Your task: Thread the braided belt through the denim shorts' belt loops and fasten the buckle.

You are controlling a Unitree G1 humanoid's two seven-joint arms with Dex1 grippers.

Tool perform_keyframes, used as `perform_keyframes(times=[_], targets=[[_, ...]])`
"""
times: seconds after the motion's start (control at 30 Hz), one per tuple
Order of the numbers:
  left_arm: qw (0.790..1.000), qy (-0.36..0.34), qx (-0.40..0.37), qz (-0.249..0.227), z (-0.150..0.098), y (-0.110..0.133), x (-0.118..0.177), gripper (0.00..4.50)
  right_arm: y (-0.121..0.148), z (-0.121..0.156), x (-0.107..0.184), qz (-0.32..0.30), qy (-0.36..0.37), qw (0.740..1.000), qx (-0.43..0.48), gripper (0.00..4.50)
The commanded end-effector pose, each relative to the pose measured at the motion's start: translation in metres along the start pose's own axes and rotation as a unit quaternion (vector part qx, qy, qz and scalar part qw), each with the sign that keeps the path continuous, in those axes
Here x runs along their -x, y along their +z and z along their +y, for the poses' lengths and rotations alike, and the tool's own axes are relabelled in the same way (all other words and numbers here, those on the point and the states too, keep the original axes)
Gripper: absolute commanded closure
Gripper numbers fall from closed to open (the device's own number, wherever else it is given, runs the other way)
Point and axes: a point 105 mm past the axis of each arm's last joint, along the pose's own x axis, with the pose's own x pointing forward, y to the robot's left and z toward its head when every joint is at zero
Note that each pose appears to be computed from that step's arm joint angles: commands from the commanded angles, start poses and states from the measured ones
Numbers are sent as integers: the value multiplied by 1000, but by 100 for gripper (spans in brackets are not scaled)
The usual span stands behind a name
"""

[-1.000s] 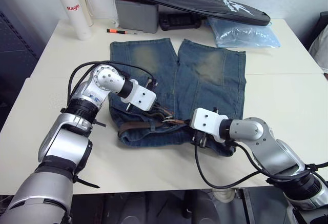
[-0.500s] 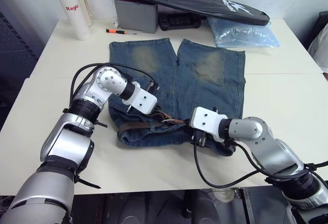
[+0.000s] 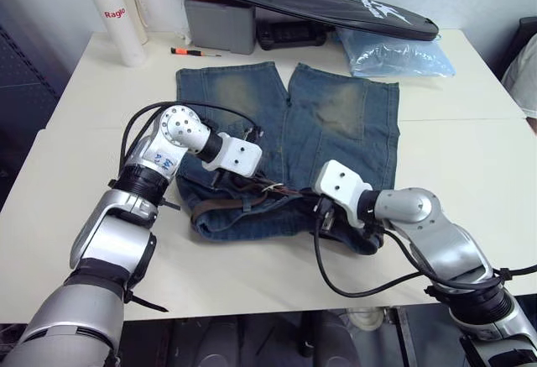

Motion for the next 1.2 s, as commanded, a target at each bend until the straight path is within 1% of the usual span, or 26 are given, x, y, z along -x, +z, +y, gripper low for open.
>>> perform_keyframes(times=[0.03,0.13,0.3,0.37,0.43,0.73,0.9,1.03,1.1,1.2], targets=[[999,-11,17,-40,0,19,3,450,23,-6,7,-36,-21,999,32,441],[998,-7,40,-40,-1,20,4,450,22,-6,6,-34,-19,999,34,441],[997,-32,60,-35,-15,20,-8,450,25,-3,5,-37,-11,999,38,441],[997,-35,63,-32,-17,20,-11,450,25,-1,4,-39,-7,998,40,441],[998,-34,56,-15,-17,16,-15,450,26,0,4,-41,-3,998,41,441],[997,14,69,-13,5,19,-21,450,26,8,3,-40,15,998,43,441],[997,8,73,-30,4,25,-27,450,27,11,3,-42,20,998,43,441],[998,11,51,-30,4,30,-31,450,26,11,2,-42,21,998,43,441],[997,15,57,-43,6,34,-30,450,26,11,2,-41,22,998,44,441],[994,3,91,-62,6,37,-26,450,24,11,2,-37,25,998,46,441]])
